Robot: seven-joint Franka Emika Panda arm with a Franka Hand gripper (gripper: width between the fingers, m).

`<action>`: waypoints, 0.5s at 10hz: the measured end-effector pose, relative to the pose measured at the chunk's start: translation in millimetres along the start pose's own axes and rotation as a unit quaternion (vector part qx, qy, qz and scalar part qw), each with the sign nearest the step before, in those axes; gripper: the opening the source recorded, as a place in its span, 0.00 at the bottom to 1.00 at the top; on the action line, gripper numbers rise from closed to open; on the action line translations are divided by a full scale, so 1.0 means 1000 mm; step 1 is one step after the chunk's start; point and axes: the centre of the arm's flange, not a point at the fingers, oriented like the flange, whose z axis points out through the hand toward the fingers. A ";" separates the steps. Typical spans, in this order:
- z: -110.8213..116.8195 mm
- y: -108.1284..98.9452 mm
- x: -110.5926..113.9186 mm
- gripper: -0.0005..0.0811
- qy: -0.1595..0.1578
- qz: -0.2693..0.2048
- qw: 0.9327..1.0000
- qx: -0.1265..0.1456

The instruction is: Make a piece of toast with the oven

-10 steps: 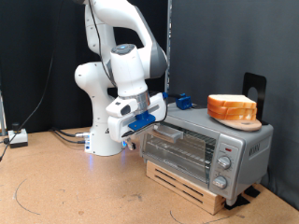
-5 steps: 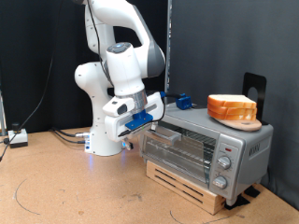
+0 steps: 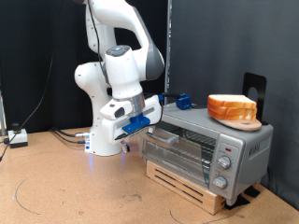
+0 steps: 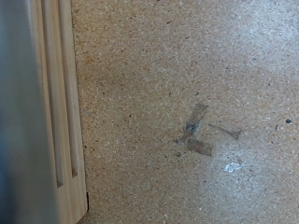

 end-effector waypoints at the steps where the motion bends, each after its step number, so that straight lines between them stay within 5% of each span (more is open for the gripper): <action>1: -0.001 0.000 0.001 0.99 0.001 -0.001 1.000 0.001; 5: -0.002 0.002 0.003 0.99 0.003 -0.006 1.000 0.001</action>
